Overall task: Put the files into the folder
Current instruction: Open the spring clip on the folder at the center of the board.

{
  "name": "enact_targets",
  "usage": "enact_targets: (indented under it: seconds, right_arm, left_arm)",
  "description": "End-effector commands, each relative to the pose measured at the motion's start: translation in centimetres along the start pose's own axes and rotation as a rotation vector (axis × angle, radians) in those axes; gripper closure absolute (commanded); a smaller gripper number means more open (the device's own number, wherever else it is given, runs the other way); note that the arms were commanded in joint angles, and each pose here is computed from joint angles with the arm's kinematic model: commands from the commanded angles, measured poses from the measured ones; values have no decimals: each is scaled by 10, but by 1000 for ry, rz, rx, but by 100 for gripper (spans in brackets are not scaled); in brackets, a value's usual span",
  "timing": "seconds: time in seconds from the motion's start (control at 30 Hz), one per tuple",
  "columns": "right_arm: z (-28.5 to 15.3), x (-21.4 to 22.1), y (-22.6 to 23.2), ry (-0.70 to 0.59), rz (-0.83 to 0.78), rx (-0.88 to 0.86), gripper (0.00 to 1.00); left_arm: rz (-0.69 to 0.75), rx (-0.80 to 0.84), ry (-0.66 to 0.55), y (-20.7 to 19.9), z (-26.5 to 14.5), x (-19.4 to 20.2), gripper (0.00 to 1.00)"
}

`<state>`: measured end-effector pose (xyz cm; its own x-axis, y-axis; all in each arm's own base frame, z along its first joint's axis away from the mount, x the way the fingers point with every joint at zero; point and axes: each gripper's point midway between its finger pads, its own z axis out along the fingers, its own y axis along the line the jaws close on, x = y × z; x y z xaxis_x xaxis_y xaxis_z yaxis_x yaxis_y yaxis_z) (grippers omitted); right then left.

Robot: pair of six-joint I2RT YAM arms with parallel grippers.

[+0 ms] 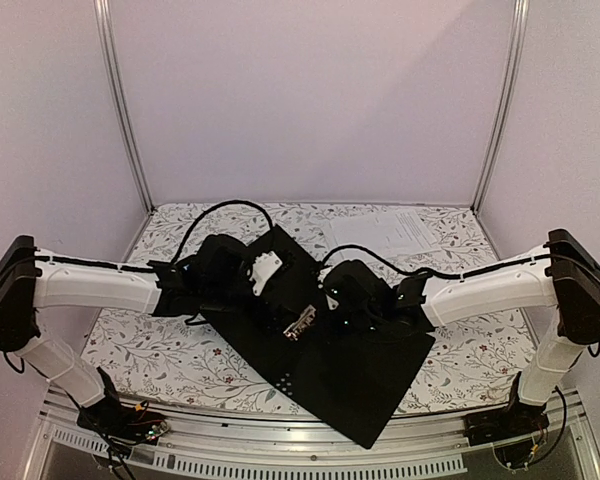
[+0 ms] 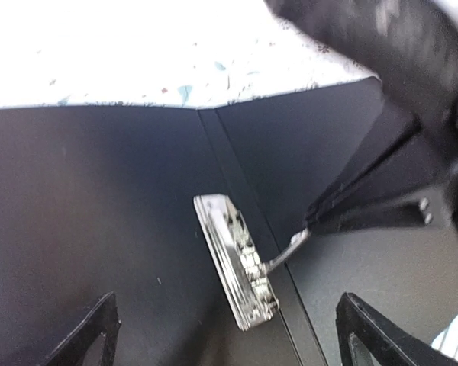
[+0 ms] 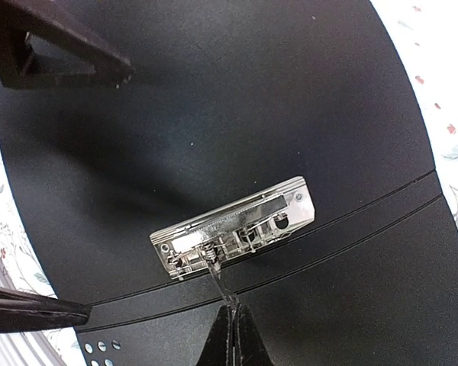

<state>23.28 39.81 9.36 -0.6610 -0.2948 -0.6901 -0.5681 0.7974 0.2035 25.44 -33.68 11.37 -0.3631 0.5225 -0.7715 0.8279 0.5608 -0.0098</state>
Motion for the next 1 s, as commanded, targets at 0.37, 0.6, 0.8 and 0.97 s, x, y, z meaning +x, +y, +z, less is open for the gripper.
enact_targets:
  seconds: [0.37,0.6,0.8,0.97]
  right_arm:
    - [-2,-6,5,30,-17,41,100]
    - [3,-4,25,62,-33,-47,95]
    - [-3,-4,55,59,-89,-128,87]
    - [-2,11,80,94,-135,-181,84]
  left_arm:
    - [-496,48,-121,48,-50,-35,20]
    - [-597,-133,-31,75,-72,11,16]
    - [-632,-170,34,87,-53,35,17]
    - [-636,-150,47,87,-43,37,17]
